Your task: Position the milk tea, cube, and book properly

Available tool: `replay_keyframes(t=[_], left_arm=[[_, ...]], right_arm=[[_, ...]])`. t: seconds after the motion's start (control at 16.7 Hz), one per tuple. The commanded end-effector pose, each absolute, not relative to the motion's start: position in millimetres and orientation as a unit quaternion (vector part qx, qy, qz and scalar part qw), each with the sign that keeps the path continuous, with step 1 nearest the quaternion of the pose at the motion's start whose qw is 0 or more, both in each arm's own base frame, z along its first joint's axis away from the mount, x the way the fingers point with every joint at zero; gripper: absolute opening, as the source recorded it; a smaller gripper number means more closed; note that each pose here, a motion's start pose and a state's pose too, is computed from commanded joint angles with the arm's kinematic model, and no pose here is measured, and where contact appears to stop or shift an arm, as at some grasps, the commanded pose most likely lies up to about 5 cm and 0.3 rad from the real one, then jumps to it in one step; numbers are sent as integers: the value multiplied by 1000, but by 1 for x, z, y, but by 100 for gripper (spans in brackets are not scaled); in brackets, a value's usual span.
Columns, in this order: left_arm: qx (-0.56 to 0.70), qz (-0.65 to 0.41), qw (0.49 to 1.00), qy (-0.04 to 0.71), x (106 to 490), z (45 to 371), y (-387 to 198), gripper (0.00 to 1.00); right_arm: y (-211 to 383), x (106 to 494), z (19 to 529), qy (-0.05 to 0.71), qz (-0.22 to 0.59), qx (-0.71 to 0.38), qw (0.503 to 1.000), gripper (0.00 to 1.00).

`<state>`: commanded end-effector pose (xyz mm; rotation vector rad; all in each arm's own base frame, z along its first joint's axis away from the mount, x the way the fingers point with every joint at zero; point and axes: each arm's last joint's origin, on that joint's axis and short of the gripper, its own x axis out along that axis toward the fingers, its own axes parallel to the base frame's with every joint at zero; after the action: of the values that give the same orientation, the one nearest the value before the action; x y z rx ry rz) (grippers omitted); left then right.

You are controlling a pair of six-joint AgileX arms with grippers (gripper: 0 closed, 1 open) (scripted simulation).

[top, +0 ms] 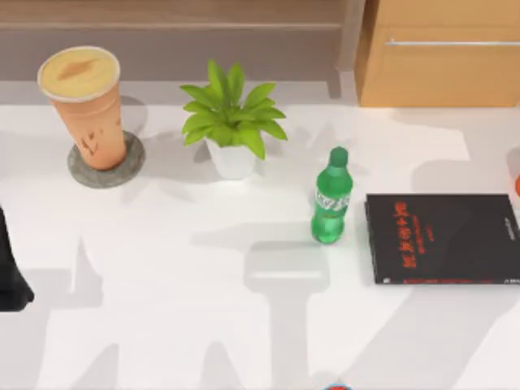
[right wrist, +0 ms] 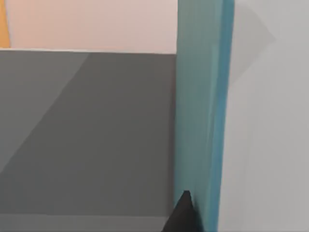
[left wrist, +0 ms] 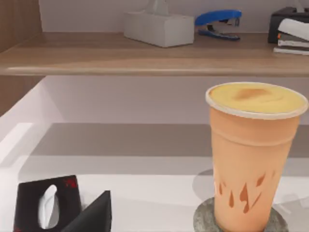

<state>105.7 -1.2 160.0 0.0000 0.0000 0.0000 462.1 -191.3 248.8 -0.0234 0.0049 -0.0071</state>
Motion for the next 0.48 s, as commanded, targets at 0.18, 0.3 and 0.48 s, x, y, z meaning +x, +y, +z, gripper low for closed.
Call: replay_keyframes(t=[0.18, 0.3, 0.48], left_arm=[[0, 0, 1000, 0, 106, 160, -1, 100], [0, 0, 1000, 0, 106, 160, -1, 100], [0, 0, 1000, 0, 106, 160, -1, 100]], right_arm=[[-191, 462, 249, 2, -4, -12, 1000, 0], [-193, 461, 250, 2, -5, -11, 1000, 0], [-193, 453, 258, 2, -5, -11, 1000, 0]])
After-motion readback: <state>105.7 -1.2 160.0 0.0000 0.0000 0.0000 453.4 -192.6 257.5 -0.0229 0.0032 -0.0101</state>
